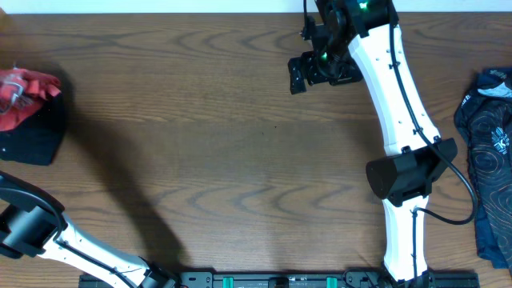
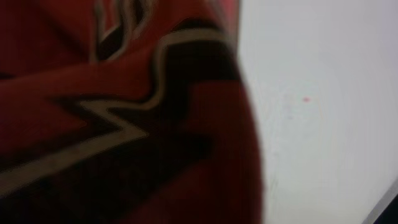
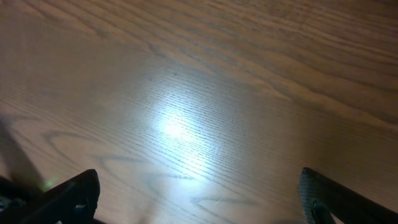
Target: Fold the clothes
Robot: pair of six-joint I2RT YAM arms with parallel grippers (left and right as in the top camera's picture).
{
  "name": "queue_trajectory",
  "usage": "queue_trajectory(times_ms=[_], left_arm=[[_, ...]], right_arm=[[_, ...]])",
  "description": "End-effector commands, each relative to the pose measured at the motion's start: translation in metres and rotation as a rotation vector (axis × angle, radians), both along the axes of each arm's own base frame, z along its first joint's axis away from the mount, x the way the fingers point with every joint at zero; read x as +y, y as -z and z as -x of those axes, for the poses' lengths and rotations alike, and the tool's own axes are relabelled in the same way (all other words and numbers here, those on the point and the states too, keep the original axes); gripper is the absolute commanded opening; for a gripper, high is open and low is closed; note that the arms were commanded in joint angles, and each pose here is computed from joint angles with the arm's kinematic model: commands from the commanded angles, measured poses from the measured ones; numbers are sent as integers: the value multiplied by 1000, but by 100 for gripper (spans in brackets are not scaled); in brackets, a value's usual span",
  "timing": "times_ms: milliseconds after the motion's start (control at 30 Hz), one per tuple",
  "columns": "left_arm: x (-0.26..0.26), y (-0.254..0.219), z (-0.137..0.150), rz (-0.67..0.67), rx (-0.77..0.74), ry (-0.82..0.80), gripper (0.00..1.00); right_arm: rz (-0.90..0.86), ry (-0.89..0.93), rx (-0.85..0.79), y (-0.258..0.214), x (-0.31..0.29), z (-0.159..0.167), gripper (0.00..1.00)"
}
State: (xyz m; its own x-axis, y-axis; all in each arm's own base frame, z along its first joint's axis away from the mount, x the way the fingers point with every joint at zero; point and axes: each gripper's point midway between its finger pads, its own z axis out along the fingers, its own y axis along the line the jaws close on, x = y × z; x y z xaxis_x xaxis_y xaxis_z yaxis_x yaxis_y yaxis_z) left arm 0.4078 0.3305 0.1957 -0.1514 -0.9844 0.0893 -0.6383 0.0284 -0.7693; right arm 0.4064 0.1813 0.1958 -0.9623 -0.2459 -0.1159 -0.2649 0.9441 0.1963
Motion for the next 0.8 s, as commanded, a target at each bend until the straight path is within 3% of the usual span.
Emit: queue_trajectory(times_ms=[0, 233, 433, 500, 533, 600, 667, 767], left_arm=[[-7, -14, 4, 10, -1, 6, 6], [1, 12, 33, -7, 189, -68, 6], [16, 15, 49, -30, 206, -93, 6], [22, 16, 54, -37, 214, -109, 17], [25, 16, 57, -45, 214, -113, 37], [30, 16, 60, -54, 215, -119, 56], [31, 16, 62, -53, 215, -124, 67], [32, 17, 62, -68, 215, -111, 67]], right_arm=[[-11, -29, -18, -10, 7, 7, 99], [-34, -74, -15, -11, 17, 12, 99], [-61, -95, -9, -12, 22, 14, 99], [-60, -95, -9, -12, 22, 14, 99], [-61, -95, -9, -12, 22, 14, 99], [-61, -96, -9, -12, 22, 14, 99], [-61, -97, -10, -12, 22, 14, 99], [-60, -97, -9, -12, 22, 14, 99]])
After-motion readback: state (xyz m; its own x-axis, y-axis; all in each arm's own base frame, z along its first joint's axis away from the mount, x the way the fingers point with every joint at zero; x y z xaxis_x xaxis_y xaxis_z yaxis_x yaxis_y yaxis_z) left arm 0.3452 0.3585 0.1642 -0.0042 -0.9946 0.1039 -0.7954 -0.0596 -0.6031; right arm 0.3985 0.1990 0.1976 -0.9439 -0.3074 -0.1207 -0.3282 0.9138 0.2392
